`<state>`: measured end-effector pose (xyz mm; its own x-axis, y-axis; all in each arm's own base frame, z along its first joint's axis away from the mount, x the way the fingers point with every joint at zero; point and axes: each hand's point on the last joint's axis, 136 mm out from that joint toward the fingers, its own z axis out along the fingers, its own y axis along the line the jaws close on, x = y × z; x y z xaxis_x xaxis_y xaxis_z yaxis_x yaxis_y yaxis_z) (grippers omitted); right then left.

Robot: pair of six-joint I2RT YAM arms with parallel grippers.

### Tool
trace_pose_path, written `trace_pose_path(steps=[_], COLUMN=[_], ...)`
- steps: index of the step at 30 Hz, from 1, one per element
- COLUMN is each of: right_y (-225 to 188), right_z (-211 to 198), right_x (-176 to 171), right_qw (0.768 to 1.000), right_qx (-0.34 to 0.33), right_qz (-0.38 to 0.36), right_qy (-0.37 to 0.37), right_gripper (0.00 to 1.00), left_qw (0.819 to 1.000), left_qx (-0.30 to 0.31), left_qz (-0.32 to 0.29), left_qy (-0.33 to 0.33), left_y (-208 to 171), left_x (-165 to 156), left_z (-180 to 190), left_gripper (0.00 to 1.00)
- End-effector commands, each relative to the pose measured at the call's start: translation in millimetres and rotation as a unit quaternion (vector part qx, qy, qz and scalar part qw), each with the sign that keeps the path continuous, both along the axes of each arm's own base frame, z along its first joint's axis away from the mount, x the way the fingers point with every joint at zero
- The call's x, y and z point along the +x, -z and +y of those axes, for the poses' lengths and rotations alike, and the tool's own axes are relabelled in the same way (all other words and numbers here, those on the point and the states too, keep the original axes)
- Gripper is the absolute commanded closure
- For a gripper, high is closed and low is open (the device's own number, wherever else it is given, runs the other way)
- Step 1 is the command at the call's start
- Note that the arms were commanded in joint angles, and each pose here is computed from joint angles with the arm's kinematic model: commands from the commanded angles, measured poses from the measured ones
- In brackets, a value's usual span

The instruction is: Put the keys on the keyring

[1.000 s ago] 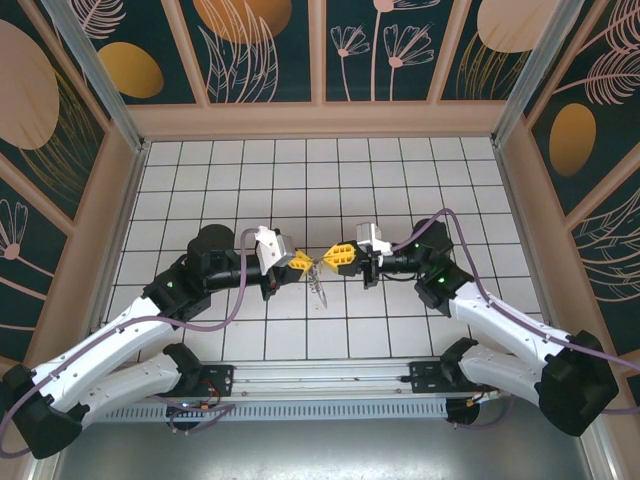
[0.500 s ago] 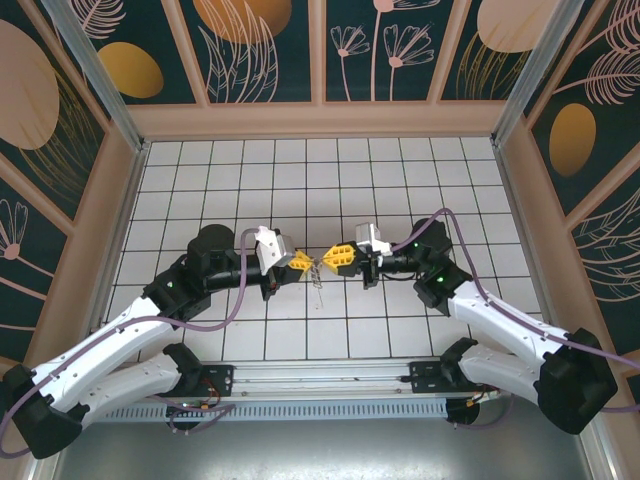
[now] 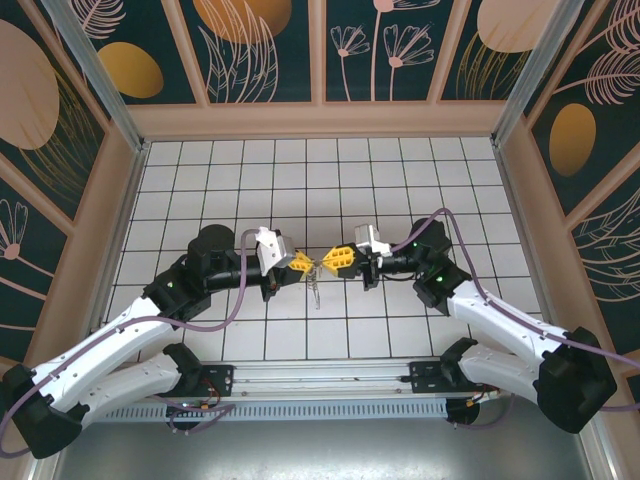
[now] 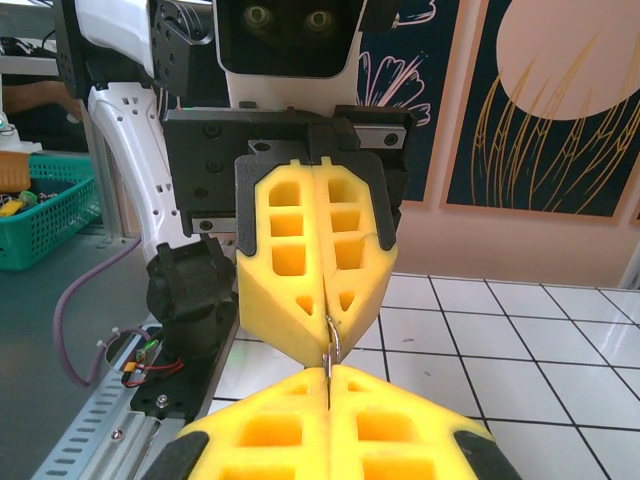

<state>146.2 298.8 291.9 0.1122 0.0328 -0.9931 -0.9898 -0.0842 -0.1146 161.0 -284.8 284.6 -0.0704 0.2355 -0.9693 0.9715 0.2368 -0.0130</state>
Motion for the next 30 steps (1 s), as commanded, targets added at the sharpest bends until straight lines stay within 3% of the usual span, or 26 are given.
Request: trace_pose_path(steps=[1, 11, 30], right_y=[-3, 3, -14], right_z=[1, -1, -1], right_x=[-8, -2, -8], right_qw=[1.000, 0.999, 0.998], right_qx=[-0.001, -0.024, 0.007], right_qz=[-0.007, -0.037, -0.061], right_qy=[-0.020, 0.012, 0.012], right_gripper=[1.00, 1.00, 1.00], left_qw=[0.999, 0.999, 1.000], left_qx=[-0.022, -0.024, -0.020], left_qz=[-0.023, -0.021, -0.019], left_qy=[0.009, 0.009, 0.008], left_y=[-18, -19, -19], left_x=[-1, 0, 2], left_z=[-4, -4, -6], left_gripper=[1.00, 1.00, 1.00])
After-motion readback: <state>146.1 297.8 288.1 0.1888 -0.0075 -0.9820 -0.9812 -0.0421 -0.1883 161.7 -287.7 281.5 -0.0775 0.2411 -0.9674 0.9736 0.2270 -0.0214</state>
